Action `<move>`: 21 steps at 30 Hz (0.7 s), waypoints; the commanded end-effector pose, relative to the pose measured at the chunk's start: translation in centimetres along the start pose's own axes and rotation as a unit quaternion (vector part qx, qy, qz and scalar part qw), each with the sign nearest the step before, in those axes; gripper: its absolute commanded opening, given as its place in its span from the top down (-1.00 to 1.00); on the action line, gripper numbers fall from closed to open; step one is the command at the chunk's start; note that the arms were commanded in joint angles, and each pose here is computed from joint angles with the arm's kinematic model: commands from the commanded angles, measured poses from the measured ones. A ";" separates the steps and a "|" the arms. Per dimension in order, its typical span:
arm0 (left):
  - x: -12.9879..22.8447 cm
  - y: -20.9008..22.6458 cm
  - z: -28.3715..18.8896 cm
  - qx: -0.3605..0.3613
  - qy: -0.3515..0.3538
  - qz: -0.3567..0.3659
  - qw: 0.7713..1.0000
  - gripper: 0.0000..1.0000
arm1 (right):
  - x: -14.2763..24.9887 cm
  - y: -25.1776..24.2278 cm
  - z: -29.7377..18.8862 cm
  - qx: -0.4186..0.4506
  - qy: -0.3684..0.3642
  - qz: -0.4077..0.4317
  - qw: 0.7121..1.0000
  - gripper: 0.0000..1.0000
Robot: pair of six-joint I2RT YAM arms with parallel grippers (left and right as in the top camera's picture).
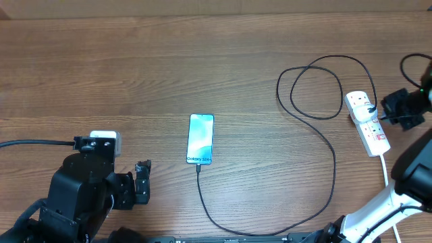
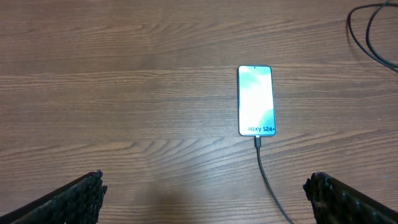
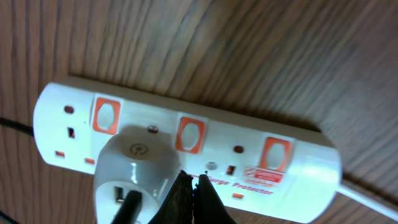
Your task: Plug charger to phone and switch on socket
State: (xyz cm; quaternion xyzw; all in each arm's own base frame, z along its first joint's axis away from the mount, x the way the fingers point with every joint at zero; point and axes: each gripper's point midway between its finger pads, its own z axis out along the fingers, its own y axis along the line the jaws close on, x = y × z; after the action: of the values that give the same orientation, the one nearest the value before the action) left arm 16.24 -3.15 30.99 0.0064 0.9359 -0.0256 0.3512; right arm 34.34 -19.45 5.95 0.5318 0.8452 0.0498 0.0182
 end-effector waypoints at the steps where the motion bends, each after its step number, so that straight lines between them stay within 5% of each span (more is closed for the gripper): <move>1: -0.1 0.1 0.1 -0.005 -0.003 0.003 1.000 -0.99 | 0.0 1.3 -0.4 -0.004 -0.014 -0.032 0.999 0.92; 21: -0.1 0.1 0.1 -0.005 -0.003 0.003 1.000 -0.99 | -0.2 1.1 2.1 0.014 0.000 -0.032 0.999 0.92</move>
State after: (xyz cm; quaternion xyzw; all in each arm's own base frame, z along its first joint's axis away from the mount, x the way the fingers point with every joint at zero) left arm 16.25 -3.15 31.00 0.0064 0.9359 -0.0257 0.3513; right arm 34.74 -18.98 3.67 0.5115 0.8587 0.0318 -0.0008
